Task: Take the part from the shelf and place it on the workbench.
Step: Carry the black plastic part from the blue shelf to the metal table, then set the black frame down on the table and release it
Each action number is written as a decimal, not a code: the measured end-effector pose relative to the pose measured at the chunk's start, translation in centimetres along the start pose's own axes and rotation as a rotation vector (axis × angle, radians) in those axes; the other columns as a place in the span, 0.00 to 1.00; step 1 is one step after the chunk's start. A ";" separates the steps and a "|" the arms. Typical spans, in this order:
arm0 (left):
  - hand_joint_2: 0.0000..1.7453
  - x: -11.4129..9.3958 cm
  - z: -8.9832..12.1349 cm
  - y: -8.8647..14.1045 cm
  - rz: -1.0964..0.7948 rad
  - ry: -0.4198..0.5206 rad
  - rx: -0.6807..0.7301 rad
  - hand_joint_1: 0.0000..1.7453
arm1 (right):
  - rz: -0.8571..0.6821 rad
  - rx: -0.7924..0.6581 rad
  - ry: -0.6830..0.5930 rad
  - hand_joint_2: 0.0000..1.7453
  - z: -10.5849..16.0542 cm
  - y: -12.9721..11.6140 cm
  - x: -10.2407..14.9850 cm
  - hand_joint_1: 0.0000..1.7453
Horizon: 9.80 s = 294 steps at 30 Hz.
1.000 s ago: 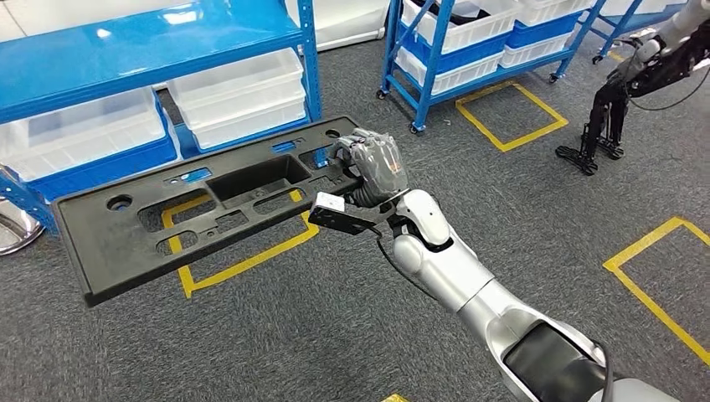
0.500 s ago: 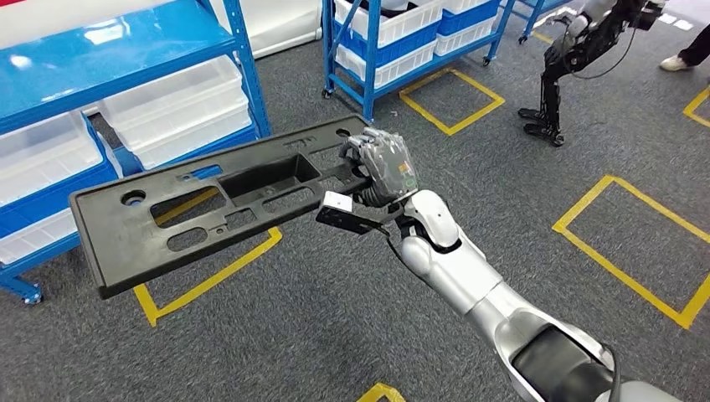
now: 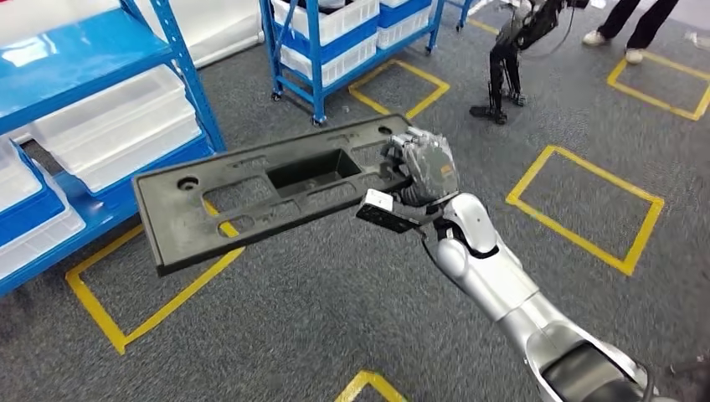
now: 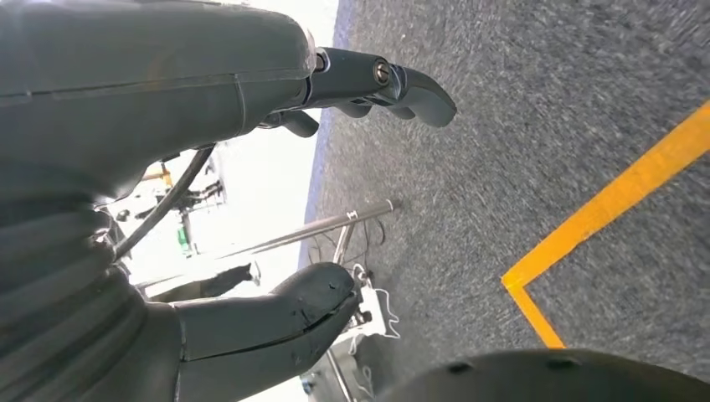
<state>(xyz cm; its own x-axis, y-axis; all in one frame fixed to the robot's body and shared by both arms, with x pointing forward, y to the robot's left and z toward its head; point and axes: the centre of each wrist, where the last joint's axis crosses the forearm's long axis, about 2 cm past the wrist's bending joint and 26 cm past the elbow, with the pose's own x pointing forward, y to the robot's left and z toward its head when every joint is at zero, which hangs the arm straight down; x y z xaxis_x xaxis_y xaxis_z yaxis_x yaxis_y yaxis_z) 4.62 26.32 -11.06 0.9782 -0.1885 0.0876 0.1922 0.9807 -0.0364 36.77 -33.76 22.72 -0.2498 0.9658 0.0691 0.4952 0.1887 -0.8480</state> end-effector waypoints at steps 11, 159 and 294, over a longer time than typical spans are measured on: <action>1.00 -0.2 0.0 0.1 0.009 -0.011 0.002 0.00 | -0.003 0.003 -0.019 1.00 1.7 0.0 0.8 1.00; 1.00 0.2 0.0 0.0 0.040 -0.001 -0.007 0.00 | 0.131 -0.017 0.235 1.00 9.1 -5.2 -9.8 1.00; 0.00 0.2 0.0 -0.5 -0.006 0.016 -0.068 0.00 | 0.309 0.478 0.427 0.00 5.9 7.5 -11.5 0.00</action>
<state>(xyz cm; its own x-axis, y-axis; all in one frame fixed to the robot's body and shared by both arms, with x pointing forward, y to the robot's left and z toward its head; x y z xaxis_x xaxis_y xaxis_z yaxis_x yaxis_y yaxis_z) 4.73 25.82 -11.01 0.9781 -0.1956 0.0717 0.2024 0.9738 -0.1039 38.41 -44.53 12.44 0.2393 0.9663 -0.0945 0.0471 -0.1088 -0.9929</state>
